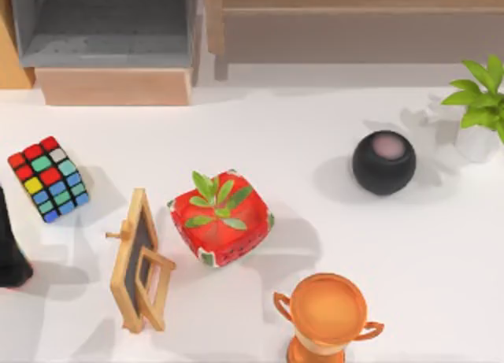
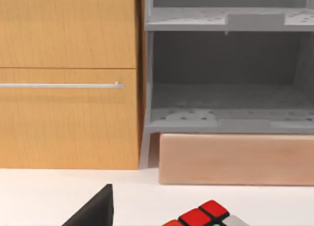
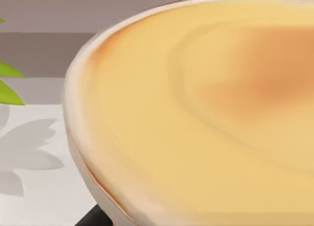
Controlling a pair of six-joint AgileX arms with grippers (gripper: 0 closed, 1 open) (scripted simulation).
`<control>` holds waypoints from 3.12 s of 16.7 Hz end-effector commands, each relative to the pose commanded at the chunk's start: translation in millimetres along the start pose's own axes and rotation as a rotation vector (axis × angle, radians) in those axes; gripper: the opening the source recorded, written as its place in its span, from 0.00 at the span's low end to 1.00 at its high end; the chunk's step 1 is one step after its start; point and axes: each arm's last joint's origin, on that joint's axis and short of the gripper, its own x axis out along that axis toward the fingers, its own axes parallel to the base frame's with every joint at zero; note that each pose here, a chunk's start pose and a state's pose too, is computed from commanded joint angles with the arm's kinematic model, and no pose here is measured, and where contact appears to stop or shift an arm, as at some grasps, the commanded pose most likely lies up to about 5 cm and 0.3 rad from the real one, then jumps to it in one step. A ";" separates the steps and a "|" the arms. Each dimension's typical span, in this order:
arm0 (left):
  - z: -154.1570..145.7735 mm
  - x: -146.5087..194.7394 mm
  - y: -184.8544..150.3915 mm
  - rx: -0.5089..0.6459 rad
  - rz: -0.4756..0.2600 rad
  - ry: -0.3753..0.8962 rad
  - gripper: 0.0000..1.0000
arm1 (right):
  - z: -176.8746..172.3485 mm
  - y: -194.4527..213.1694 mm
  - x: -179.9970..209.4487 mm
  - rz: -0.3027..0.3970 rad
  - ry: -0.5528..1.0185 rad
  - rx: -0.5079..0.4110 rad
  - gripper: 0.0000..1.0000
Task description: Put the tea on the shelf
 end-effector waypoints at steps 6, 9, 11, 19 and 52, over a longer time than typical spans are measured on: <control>0.0 0.0 0.0 0.000 0.000 0.000 1.00 | 10.4 -5.3 3.2 -0.027 -0.035 -0.026 0.00; 0.0 0.0 0.0 0.000 0.000 0.000 1.00 | 32.8 -15.6 16.1 -0.083 -0.079 -0.066 0.00; 0.0 0.0 0.0 0.000 0.000 0.000 1.00 | 47.4 -20.9 28.4 -0.121 -0.088 -0.077 0.00; 0.0 0.0 0.0 0.000 0.000 0.000 1.00 | 125.3 -22.7 80.8 -0.225 -0.164 -0.106 0.00; 0.0 0.0 0.0 0.000 0.000 0.000 1.00 | 212.5 225.6 188.0 0.000 0.002 0.004 0.00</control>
